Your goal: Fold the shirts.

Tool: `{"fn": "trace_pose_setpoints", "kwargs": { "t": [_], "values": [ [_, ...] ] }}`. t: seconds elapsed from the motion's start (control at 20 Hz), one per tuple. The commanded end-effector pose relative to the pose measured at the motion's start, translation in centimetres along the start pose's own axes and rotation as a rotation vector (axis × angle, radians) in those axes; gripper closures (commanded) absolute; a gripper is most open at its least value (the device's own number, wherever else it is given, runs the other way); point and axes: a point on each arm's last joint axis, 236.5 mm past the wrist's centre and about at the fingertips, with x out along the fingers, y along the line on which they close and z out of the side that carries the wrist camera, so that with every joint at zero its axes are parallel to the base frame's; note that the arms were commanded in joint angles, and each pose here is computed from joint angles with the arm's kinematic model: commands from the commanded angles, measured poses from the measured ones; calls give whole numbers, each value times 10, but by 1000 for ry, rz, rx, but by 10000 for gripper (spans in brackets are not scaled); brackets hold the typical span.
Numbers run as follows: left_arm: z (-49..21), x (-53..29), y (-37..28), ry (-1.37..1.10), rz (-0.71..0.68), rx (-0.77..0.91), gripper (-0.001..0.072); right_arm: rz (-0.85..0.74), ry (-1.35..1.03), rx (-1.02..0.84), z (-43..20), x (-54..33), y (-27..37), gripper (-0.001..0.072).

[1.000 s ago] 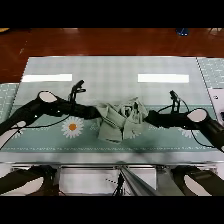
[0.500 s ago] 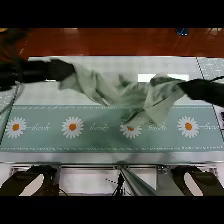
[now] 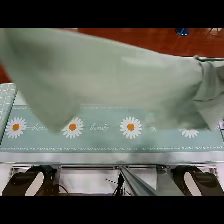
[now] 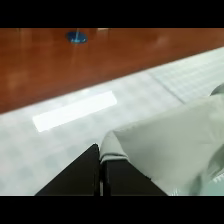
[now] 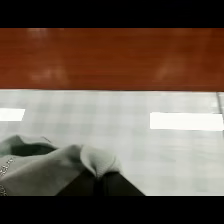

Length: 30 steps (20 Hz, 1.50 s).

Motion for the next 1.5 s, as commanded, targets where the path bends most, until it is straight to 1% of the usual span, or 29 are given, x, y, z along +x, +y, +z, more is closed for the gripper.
{"fn": "trace_pose_setpoints", "kwargs": {
  "t": [0.0,0.15,0.3,0.4,0.55,0.7,0.9,1.0,1.2,1.25,1.3,1.45],
  "values": [
    [-33,-21,-13,131,19,-12,680,-79,13,-32,6,-33,-12,688],
    [-56,-28,-20,222,4,-32,680,-73,136,-35,-21,-40,-11,688],
    [-84,-23,-5,318,36,-92,680,-67,396,-63,-68,-24,-18,688],
    [-116,-9,7,399,25,-161,680,-44,575,-76,-92,2,-23,688],
    [-181,22,37,528,33,-299,680,12,724,-71,-116,67,-27,688],
    [-219,55,71,539,67,-373,680,107,806,-46,-141,146,-23,688],
    [-244,101,120,539,107,-373,679,200,883,27,-183,229,-17,688],
    [-263,124,141,566,111,-359,679,198,903,56,-203,258,-21,688],
    [-315,158,172,662,134,-444,679,167,881,86,-222,299,-31,686],
    [-331,163,175,701,129,-470,678,164,878,92,-225,304,-32,672],
    [-346,167,175,739,120,-494,678,160,881,102,-228,308,-32,627],
    [-373,175,174,800,103,-555,678,157,918,126,-239,309,-32,612]
  ]
}}
